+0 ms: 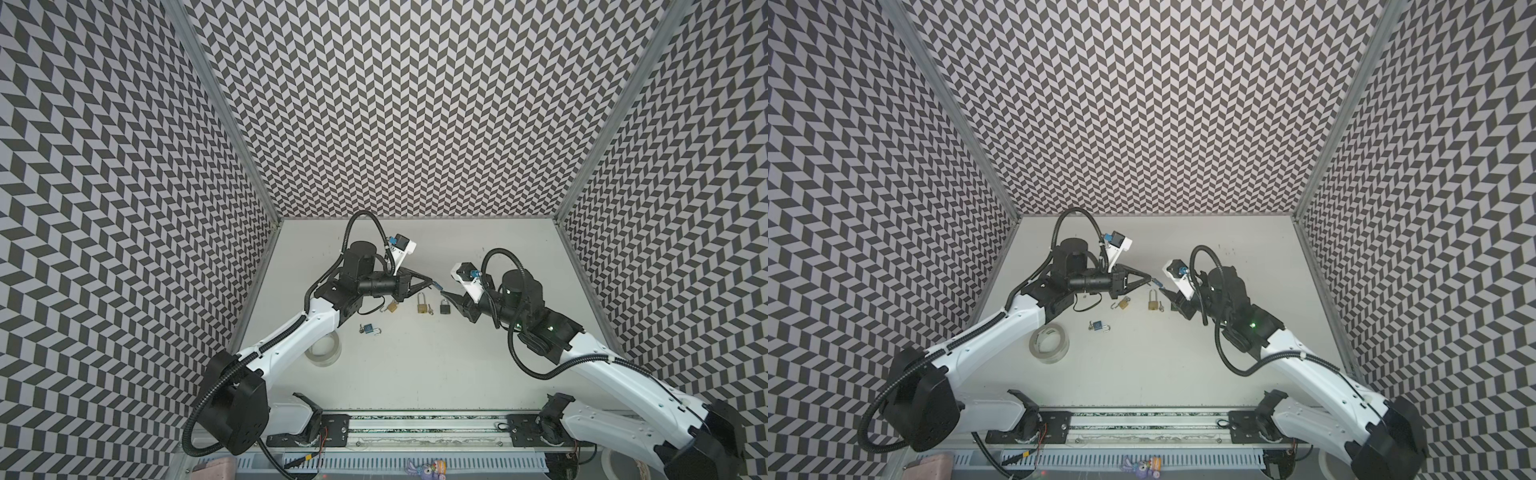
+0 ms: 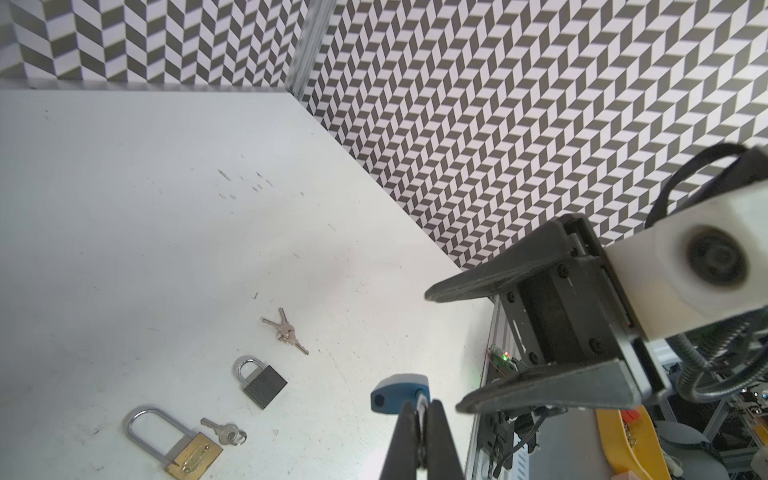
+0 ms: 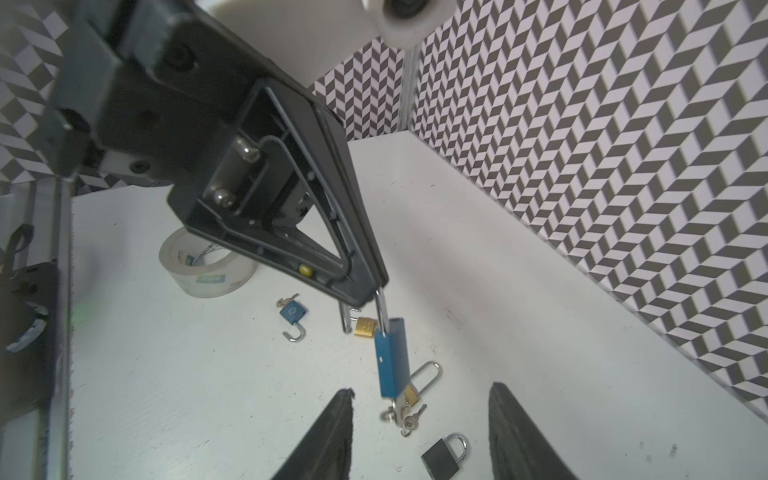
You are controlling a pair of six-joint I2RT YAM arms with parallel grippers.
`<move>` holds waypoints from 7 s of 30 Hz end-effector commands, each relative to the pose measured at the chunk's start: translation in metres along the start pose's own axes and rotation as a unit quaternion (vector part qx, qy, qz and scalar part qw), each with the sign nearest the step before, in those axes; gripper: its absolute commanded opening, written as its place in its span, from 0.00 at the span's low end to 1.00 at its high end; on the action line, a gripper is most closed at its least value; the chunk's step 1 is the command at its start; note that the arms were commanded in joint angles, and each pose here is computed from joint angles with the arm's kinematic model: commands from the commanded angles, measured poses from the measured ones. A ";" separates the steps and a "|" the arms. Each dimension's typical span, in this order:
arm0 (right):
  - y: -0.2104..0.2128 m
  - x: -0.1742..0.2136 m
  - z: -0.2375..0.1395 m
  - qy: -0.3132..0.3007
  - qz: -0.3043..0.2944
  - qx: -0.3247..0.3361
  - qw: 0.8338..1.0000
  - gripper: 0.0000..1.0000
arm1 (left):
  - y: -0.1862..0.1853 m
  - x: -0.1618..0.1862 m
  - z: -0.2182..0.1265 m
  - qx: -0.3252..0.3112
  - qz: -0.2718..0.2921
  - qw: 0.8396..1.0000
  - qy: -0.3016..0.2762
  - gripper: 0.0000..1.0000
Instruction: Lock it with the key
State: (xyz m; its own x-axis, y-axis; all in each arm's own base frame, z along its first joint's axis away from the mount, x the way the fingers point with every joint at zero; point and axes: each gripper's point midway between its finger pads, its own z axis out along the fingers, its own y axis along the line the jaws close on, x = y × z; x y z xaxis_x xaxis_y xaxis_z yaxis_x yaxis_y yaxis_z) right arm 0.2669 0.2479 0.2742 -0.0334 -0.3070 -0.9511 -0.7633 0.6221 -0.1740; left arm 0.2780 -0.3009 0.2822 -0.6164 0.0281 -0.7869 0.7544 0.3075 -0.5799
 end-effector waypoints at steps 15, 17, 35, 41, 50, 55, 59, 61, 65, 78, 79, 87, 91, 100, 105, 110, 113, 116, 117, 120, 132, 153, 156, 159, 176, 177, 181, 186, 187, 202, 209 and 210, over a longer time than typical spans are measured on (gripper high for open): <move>0.012 -0.101 -0.061 -0.249 0.034 -0.158 0.955 0.50 | -0.085 -0.060 -0.052 0.129 0.087 0.979 -0.129 0.00; 0.022 -0.109 -0.069 -0.269 0.022 -0.190 0.944 0.51 | -0.092 -0.063 -0.056 0.138 0.087 0.977 -0.135 0.00; 0.026 -0.117 -0.058 -0.274 -0.029 -0.211 0.938 0.42 | -0.124 -0.060 -0.041 0.196 0.092 0.968 -0.127 0.00; 0.028 -0.115 -0.053 -0.268 -0.022 -0.221 0.937 0.28 | -0.124 -0.058 -0.037 0.199 0.090 0.968 -0.121 0.00; 0.028 -0.111 -0.048 -0.260 -0.012 -0.227 0.939 0.18 | -0.125 -0.059 -0.036 0.201 0.091 0.968 -0.121 0.00; 0.030 -0.109 -0.047 -0.256 -0.005 -0.230 0.939 0.13 | -0.126 -0.059 -0.036 0.201 0.090 0.968 -0.122 0.00; 0.027 -0.109 -0.046 -0.250 0.008 -0.226 0.941 0.08 | -0.127 -0.059 -0.037 0.199 0.095 0.968 -0.123 0.00; 0.028 -0.110 -0.047 -0.248 0.023 -0.231 0.941 0.03 | -0.126 -0.059 -0.037 0.193 0.101 0.968 -0.122 0.00; 0.035 -0.115 -0.051 -0.229 0.060 -0.273 0.933 0.00 | -0.123 -0.061 -0.036 0.167 0.126 0.971 -0.116 0.00; 0.056 -0.142 -0.073 -0.193 0.161 -0.426 0.869 0.00 | -0.132 -0.070 -0.041 0.139 0.208 0.964 -0.095 0.00; 0.058 -0.144 -0.075 -0.189 0.162 -0.435 0.865 0.00 | -0.131 -0.070 -0.041 0.135 0.211 0.964 -0.094 0.00; 0.050 -0.158 -0.082 -0.235 0.145 -0.391 0.878 0.00 | -0.141 -0.079 -0.048 0.155 0.188 0.962 -0.123 0.00; 0.045 -0.168 -0.094 -0.289 0.133 -0.353 0.880 0.38 | -0.153 -0.087 -0.057 0.177 0.171 0.956 -0.156 0.00; 0.042 -0.177 -0.098 -0.372 0.163 -0.286 0.868 0.69 | -0.168 -0.099 -0.072 0.205 0.153 0.945 -0.206 0.00; 0.043 -0.175 -0.099 -0.391 0.180 -0.303 0.850 0.65 | -0.174 -0.099 -0.072 0.215 0.154 0.942 -0.208 0.00; 0.049 -0.174 -0.099 -0.396 0.183 -0.332 0.836 0.51 | -0.174 -0.098 -0.072 0.216 0.154 0.942 -0.208 0.00; 0.052 -0.172 -0.097 -0.394 0.184 -0.344 0.832 0.45 | -0.174 -0.097 -0.071 0.216 0.155 0.942 -0.207 0.00; 0.052 -0.173 -0.096 -0.394 0.186 -0.345 0.831 0.39 | -0.172 -0.096 -0.070 0.215 0.153 0.942 -0.205 0.00; 0.052 -0.174 -0.095 -0.392 0.185 -0.345 0.832 0.37 | -0.172 -0.096 -0.069 0.214 0.153 0.943 -0.205 0.00; 0.052 -0.174 -0.091 -0.387 0.187 -0.344 0.835 0.32 | -0.172 -0.096 -0.069 0.215 0.153 0.943 -0.204 0.00; 0.053 -0.176 -0.087 -0.383 0.192 -0.349 0.833 0.28 | -0.171 -0.095 -0.066 0.215 0.152 0.944 -0.200 0.00; 0.048 -0.178 -0.084 -0.378 0.217 -0.346 0.831 0.12 | -0.168 -0.092 -0.062 0.212 0.152 0.946 -0.193 0.00; 0.046 -0.178 -0.086 -0.380 0.225 -0.342 0.829 0.01 | -0.167 -0.092 -0.062 0.202 0.156 0.948 -0.192 0.00; 0.045 -0.178 -0.090 -0.381 0.239 -0.342 0.825 0.00 | -0.165 -0.094 -0.062 0.186 0.164 0.950 -0.191 0.05; 0.045 -0.161 -0.064 -0.191 0.131 -0.330 0.915 0.00 | -0.138 -0.096 -0.062 0.046 0.229 0.962 -0.140 0.60; 0.043 -0.161 -0.064 -0.188 0.129 -0.326 0.917 0.00 | -0.139 -0.095 -0.062 0.048 0.232 0.962 -0.137 0.60; 0.033 -0.159 -0.066 -0.177 0.128 -0.316 0.923 0.00 | -0.143 -0.090 -0.061 0.064 0.238 0.961 -0.124 0.57; 0.031 -0.160 -0.074 -0.176 0.112 -0.325 0.922 0.00 | -0.144 -0.087 -0.060 0.071 0.236 0.962 -0.118 0.55; 0.032 -0.160 -0.077 -0.176 0.109 -0.329 0.921 0.00 | -0.144 -0.087 -0.060 0.071 0.236 0.962 -0.117 0.55; 0.044 -0.160 -0.092 -0.179 0.094 -0.380 0.903 0.00 | -0.157 -0.073 -0.055 0.125 0.239 0.958 -0.095 0.58; 0.043 -0.159 -0.092 -0.180 0.098 -0.377 0.904 0.00 | -0.163 -0.066 -0.048 0.138 0.242 0.957 -0.081 0.54; 0.044 -0.159 -0.092 -0.180 0.097 -0.377 0.903 0.00 | -0.163 -0.066 -0.047 0.138 0.241 0.957 -0.080 0.50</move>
State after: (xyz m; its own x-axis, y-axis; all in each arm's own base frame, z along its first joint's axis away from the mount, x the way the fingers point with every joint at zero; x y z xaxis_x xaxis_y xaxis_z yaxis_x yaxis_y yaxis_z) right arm 0.1902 0.2616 0.4272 -0.1760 0.0648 -0.9823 -0.9835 -0.0533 0.1727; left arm 0.1924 -0.3074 0.4281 -0.1885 -0.0420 -0.9812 0.9799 0.0583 -0.1907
